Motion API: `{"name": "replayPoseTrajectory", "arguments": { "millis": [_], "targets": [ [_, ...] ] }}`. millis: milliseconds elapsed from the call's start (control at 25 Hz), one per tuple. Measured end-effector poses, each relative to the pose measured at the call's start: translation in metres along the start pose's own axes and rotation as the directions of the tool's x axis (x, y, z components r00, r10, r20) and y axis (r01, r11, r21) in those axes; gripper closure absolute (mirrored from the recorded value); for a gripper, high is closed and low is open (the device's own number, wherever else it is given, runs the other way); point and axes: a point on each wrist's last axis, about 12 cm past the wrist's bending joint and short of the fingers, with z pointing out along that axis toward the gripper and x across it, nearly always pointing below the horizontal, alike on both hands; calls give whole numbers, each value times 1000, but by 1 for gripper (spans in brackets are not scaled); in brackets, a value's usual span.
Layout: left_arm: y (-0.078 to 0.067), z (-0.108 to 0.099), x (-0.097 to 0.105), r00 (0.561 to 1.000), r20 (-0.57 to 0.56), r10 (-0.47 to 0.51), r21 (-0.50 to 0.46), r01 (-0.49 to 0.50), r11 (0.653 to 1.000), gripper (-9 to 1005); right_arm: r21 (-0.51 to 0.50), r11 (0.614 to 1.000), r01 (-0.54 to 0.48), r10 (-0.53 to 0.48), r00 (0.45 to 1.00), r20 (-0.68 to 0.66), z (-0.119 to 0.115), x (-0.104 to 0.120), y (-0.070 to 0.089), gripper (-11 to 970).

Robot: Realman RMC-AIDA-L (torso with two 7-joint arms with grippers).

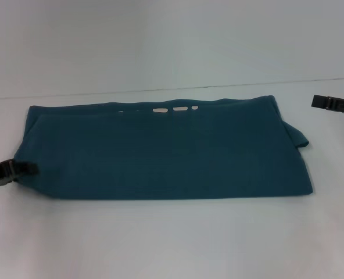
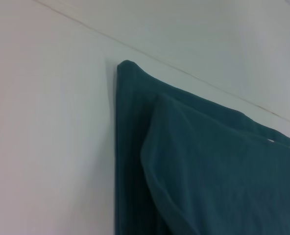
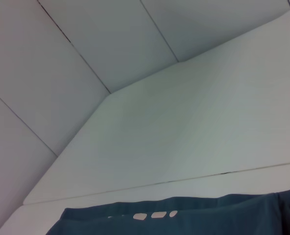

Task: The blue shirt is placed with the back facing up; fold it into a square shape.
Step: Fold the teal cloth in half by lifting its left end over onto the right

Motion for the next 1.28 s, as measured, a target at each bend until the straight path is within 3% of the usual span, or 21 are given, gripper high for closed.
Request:
{"name": "replayPoseTrajectory", "arguments": {
  "millis": [280, 600, 920, 1280],
  "targets": [
    [2, -1, -1, 1000, 4, 0, -9, 0, 1000, 580, -6, 1000, 0, 0, 1000, -1, 2, 0, 1, 219],
    [6, -2, 0, 1000, 16, 0, -27, 1, 1000, 992, -10, 1000, -3, 3, 1000, -2, 4, 4, 2, 218],
    [20, -17, 12, 999, 42, -6, -25, 7, 1000, 988, -19, 1000, -17, 17, 1000, 4, 9, 12, 4, 218],
    [55, -63, 32, 992, 114, -60, 23, 58, 998, 984, -43, 999, -22, 23, 999, 28, 21, 10, 11, 219]
  ]
}}
